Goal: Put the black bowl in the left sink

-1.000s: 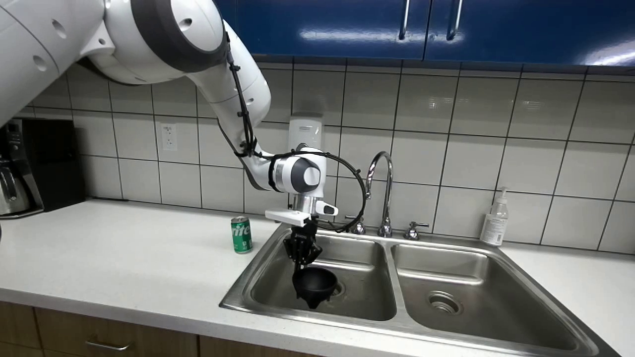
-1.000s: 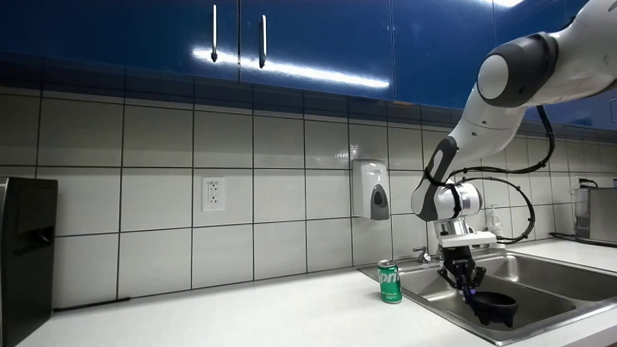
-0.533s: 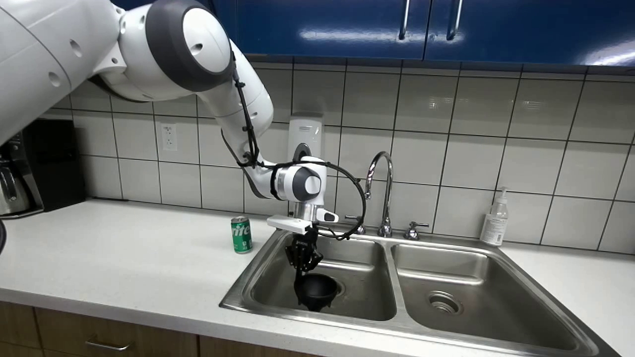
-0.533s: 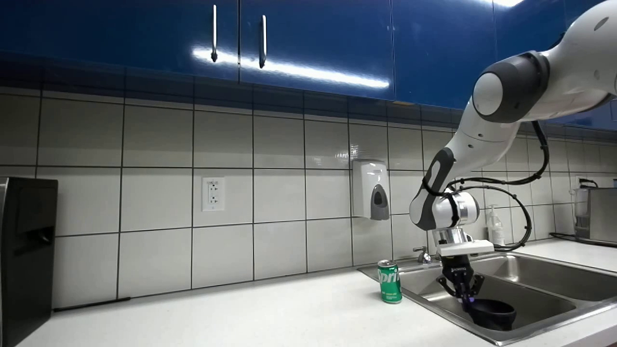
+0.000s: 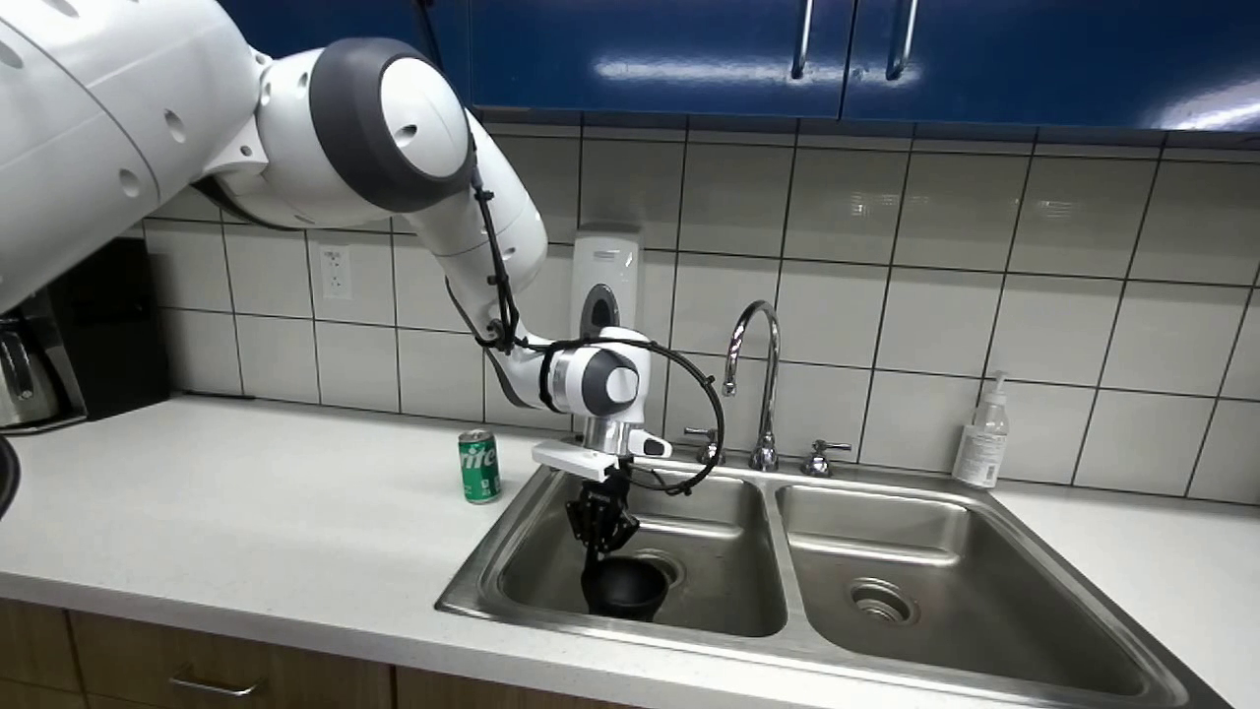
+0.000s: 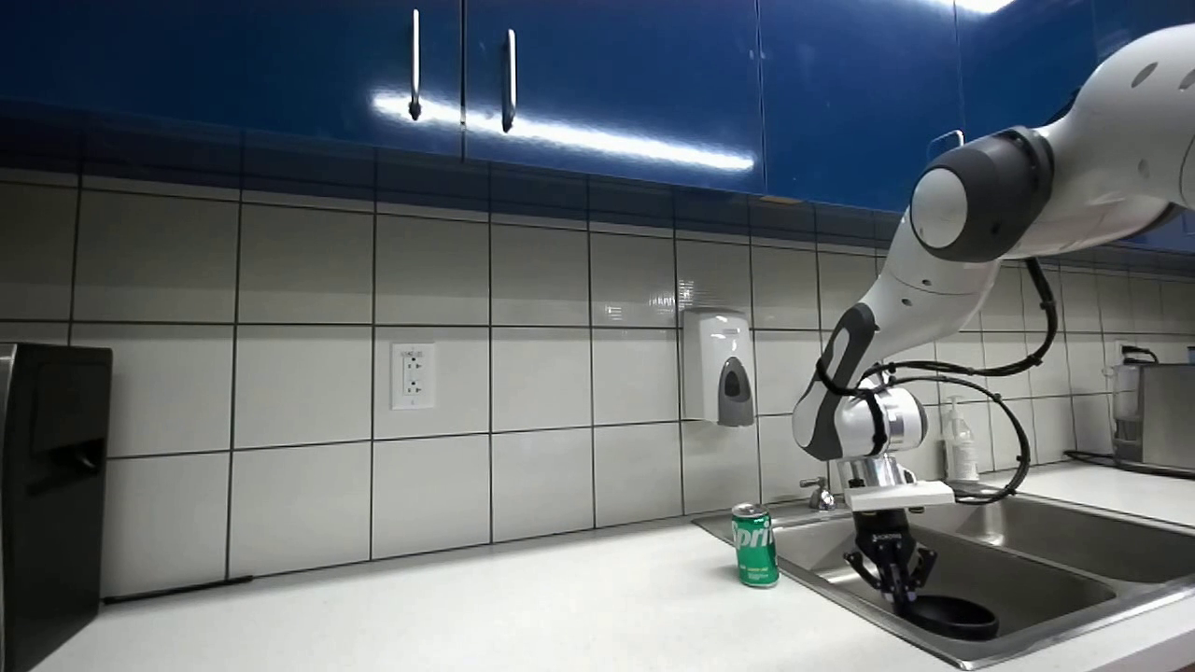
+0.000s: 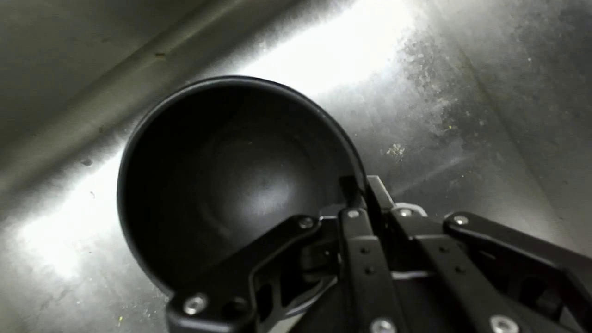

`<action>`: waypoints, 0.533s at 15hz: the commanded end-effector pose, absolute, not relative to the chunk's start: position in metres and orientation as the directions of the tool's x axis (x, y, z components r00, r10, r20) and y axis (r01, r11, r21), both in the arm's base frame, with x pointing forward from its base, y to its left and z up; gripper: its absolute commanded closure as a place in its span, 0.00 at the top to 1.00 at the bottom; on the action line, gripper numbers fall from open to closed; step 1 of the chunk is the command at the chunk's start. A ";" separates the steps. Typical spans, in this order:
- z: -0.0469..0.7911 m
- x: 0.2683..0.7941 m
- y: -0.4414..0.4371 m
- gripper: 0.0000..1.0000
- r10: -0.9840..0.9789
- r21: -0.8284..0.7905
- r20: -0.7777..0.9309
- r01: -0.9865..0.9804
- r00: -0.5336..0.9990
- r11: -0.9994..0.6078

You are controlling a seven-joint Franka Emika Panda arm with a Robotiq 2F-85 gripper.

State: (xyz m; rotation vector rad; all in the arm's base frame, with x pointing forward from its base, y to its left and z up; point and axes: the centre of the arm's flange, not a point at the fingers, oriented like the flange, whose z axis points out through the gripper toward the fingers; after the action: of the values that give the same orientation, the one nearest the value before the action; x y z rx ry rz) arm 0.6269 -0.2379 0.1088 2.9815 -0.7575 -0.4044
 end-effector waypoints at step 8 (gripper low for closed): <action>0.091 0.628 -0.249 0.02 -0.531 0.061 -0.266 -0.536 0.805 -0.842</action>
State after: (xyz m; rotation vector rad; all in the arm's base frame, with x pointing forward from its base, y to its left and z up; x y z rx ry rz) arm 0.6224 -0.2432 0.0921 2.9901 -0.8267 -0.4285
